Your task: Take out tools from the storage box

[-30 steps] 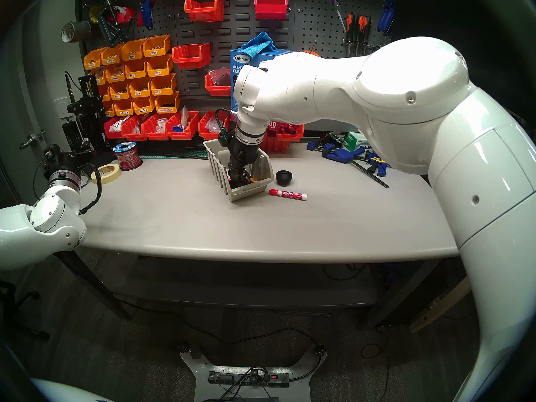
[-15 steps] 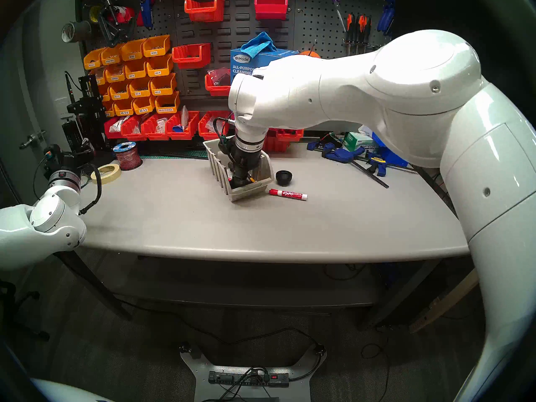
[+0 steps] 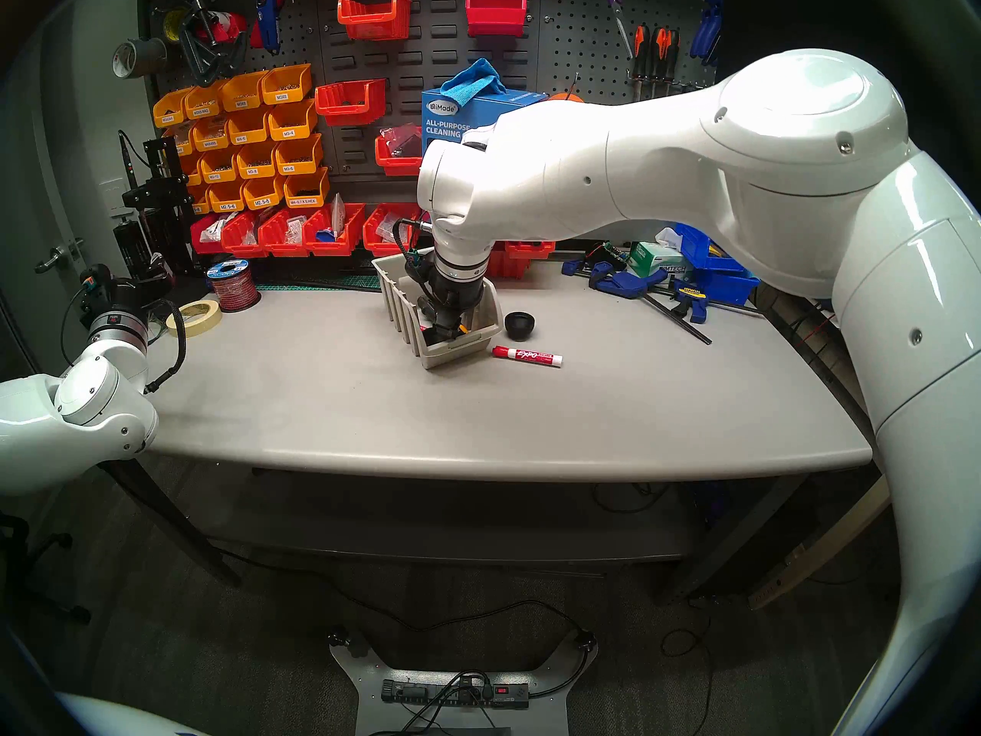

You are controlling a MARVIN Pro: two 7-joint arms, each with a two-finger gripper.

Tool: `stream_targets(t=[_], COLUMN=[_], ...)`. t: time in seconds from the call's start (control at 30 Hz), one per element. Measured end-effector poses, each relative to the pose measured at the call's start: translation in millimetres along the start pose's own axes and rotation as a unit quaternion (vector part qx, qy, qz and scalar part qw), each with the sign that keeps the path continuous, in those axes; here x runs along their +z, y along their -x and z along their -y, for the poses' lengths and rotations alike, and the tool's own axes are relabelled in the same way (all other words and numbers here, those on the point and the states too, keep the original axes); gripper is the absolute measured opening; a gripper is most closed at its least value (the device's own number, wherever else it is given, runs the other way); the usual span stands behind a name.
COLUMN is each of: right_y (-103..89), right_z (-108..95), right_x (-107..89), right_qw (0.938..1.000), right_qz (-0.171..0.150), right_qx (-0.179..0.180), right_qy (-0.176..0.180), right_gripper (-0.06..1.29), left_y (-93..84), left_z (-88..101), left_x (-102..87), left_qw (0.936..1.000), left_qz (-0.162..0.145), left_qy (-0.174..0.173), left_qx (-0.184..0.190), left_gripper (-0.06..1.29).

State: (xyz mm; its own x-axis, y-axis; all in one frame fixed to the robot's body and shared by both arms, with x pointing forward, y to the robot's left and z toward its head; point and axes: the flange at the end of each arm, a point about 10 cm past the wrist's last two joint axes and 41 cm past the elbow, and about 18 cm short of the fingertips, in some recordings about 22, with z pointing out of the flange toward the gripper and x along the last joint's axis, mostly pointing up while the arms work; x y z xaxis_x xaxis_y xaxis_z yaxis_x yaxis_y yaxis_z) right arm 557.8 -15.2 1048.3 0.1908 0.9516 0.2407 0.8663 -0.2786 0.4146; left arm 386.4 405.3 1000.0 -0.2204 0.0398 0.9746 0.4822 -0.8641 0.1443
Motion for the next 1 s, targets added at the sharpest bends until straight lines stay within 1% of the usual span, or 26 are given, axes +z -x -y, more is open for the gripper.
stream_targets(t=[0.13, 0.27, 0.37, 0.53, 0.57, 0.6, 0.87, 1.0], right_y=[1.4, 1.3, 1.9, 2.9, 2.7, 2.3, -3.1, -5.8], right_z=[-8.3, -14.3, -18.3, -24.0, -24.8, -25.6, -25.3, -26.1], right_x=[4.1, 7.4, 9.3, 11.1, 11.3, 11.5, 10.0, 6.6], right_qw=[0.9998, 0.9989, 0.9980, 0.9969, 0.9967, 0.9965, 0.9933, 0.9909], right_qz=[-0.014, -0.027, -0.029, -0.021, -0.019, -0.016, 0.004, 0.006], right_qx=[0.011, 0.020, 0.025, 0.028, 0.028, 0.028, 0.028, 0.031], right_qy=[-0.011, -0.034, -0.050, -0.070, -0.073, -0.077, -0.112, -0.131], right_gripper=[0.98, 0.98, 0.98, 1.02, 1.04, 1.09, 1.10, 1.18], left_y=[0.0, 0.0, 0.0, 0.0, 0.0, 0.0, 0.1, 0.1], left_z=[0.0, 0.0, 0.0, 0.0, 0.0, 0.0, 0.0, 0.0], left_x=[0.0, 0.0, 0.0, 0.0, 0.0, 0.0, 0.0, 0.0], left_qw=[1.0000, 1.0000, 1.0000, 1.0000, 1.0000, 1.0000, 1.0000, 1.0000], left_qz=[0.000, 0.000, 0.000, 0.000, 0.000, 0.000, 0.000, 0.000], left_qy=[0.000, 0.000, 0.000, 0.000, 0.000, 0.000, 0.000, 0.000], left_qx=[0.000, 0.000, 0.000, 0.000, 0.000, 0.000, 0.000, 0.000], left_gripper=[1.26, 1.26, 1.26, 1.26, 1.26, 1.26, 1.26, 1.26])
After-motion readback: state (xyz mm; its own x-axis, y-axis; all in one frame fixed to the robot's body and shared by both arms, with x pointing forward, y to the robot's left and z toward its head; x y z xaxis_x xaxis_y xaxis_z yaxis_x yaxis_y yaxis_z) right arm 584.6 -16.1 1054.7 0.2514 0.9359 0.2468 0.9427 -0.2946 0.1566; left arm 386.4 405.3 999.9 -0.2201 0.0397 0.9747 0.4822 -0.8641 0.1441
